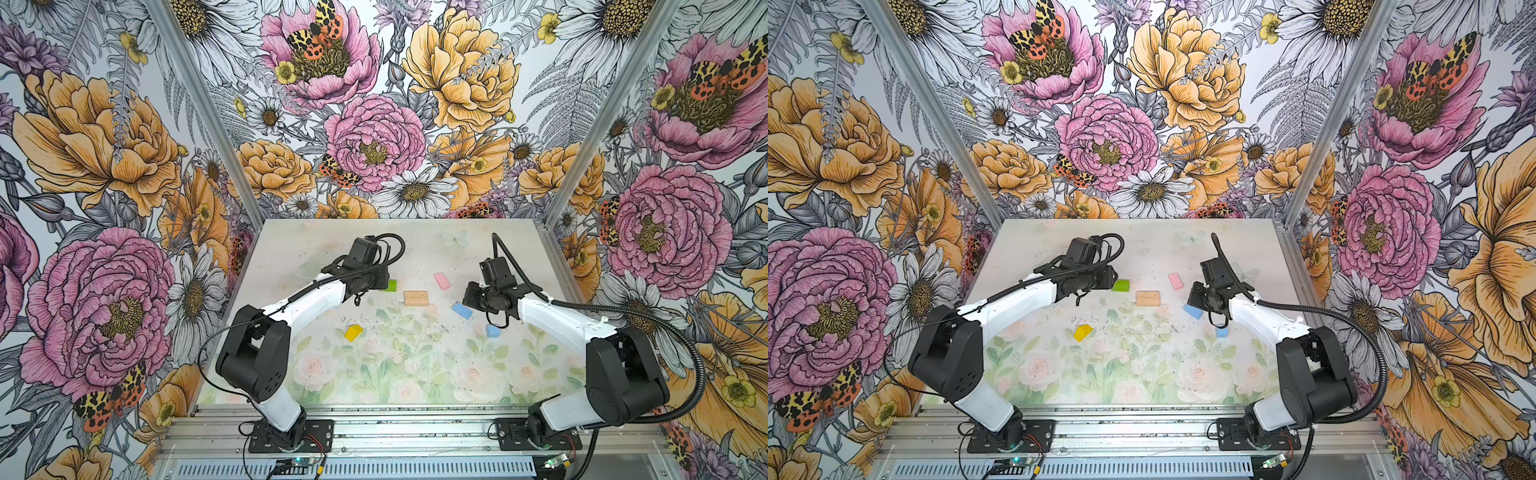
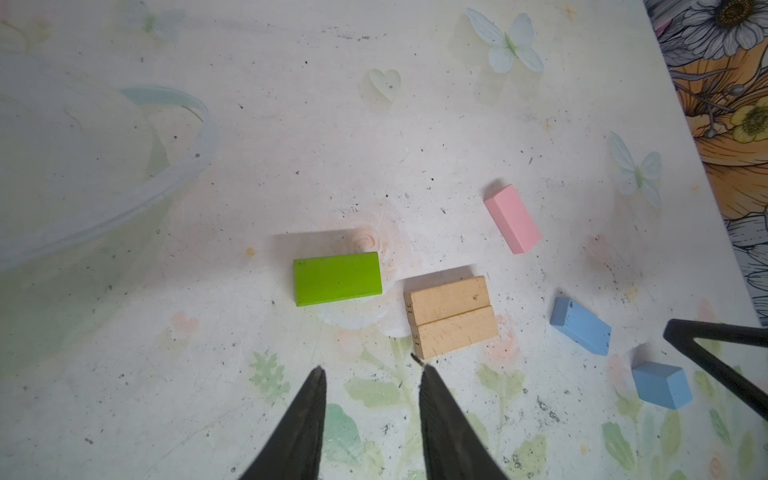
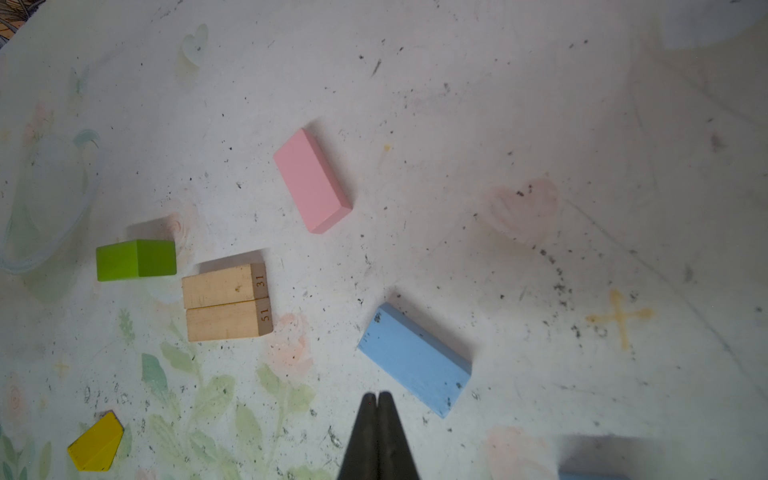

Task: Build the wood block tower

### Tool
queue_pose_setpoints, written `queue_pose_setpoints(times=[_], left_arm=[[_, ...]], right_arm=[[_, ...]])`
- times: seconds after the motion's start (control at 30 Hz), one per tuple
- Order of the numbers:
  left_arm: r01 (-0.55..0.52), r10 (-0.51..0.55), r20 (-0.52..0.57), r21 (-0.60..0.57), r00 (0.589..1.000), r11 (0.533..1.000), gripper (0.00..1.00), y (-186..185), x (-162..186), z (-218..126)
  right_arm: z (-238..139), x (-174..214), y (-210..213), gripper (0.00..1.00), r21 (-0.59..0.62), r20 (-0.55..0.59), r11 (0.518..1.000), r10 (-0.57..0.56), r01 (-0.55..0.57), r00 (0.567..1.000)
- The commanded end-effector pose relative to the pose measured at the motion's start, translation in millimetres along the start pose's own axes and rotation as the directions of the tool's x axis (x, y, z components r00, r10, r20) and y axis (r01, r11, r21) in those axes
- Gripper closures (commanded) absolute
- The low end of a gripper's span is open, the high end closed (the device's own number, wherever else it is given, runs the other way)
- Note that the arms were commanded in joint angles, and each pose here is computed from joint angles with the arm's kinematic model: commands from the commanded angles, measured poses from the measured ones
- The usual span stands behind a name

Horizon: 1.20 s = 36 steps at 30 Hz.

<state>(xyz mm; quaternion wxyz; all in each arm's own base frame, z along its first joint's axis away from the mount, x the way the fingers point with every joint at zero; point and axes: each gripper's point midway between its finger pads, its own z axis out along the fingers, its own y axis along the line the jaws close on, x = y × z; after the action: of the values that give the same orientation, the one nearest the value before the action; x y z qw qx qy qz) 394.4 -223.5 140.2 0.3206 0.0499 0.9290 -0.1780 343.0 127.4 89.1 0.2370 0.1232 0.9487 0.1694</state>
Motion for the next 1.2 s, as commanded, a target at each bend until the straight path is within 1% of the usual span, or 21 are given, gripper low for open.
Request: queue_pose_setpoints(times=[0.0,0.1,0.17,0.2,0.37,0.43,0.53,0.63,0.73,0.83,0.9,1.0,1.17], left_arm=[[-0.025,0.025,0.006,-0.018,1.000,1.000,0.58,0.3,-6.0,3.7],[-0.034,0.034,-0.003,-0.021,0.999,0.999,0.55,0.0,-7.1,9.4],[-0.042,0.042,-0.004,-0.019,0.999,0.999,0.55,-1.4,-10.3,12.6],[-0.047,0.047,-0.005,-0.019,0.999,0.999,0.54,-2.1,-11.2,14.4],[-0.059,0.059,0.000,0.004,0.998,0.998,0.51,-3.5,-21.8,18.9],[-0.056,0.056,0.013,0.017,0.998,0.998,0.50,-4.1,-31.1,18.0],[-0.061,0.060,0.035,0.022,0.998,0.998,0.49,-4.0,-41.0,14.2],[-0.059,0.058,0.046,0.024,0.997,0.998,0.49,-1.9,-42.2,9.2],[-0.044,0.037,0.087,0.076,0.996,0.996,0.49,-7.7,-41.8,-1.8],[-0.036,0.012,0.164,0.142,0.986,0.989,0.48,-13.9,-48.1,-19.6],[-0.029,-0.002,0.200,0.151,0.980,0.988,0.47,-10.6,-51.0,-29.1],[-0.014,-0.018,0.222,0.144,0.975,0.989,0.47,-0.7,-52.3,-38.6],[-0.001,-0.031,0.232,0.140,0.972,0.990,0.46,7.1,-50.4,-43.9]], right_arm=[[-5.6,-4.2,-2.7,1.00,0.000,0.035,1.000,0.018,-0.018,0.999],[-7.2,-1.6,-5.9,0.93,0.010,0.040,0.999,0.052,-0.052,0.998],[-9.6,-0.8,-6.4,0.84,0.013,0.049,0.998,0.065,-0.066,0.997],[-11.4,-0.2,-6.3,0.81,0.017,0.056,0.997,0.070,-0.071,0.996],[-15.7,4.5,-10.4,0.64,0.097,0.062,0.993,0.063,-0.069,0.996],[-13.2,7.0,-7.9,0.55,0.115,0.055,0.991,0.058,-0.064,0.997],[-6.2,11.3,-3.7,0.46,0.134,0.035,0.989,0.058,-0.063,0.998],[0.0,14.9,1.5,0.40,0.168,0.017,0.985,0.039,-0.041,0.999],[4.1,19.3,1.7,0.32,0.242,-0.005,0.970,0.009,-0.008,1.000],[10.4,21.9,1.1,0.29,0.258,-0.014,0.966,0.030,-0.026,0.999],[13.1,22.2,-1.4,0.25,0.273,-0.011,0.961,0.040,-0.036,0.999],[17.8,25.5,-4.7,0.17,0.288,-0.022,0.957,0.041,-0.033,0.999],[21.1,27.8,-10.8,0.15,0.312,-0.022,0.949,0.048,-0.038,0.999]])
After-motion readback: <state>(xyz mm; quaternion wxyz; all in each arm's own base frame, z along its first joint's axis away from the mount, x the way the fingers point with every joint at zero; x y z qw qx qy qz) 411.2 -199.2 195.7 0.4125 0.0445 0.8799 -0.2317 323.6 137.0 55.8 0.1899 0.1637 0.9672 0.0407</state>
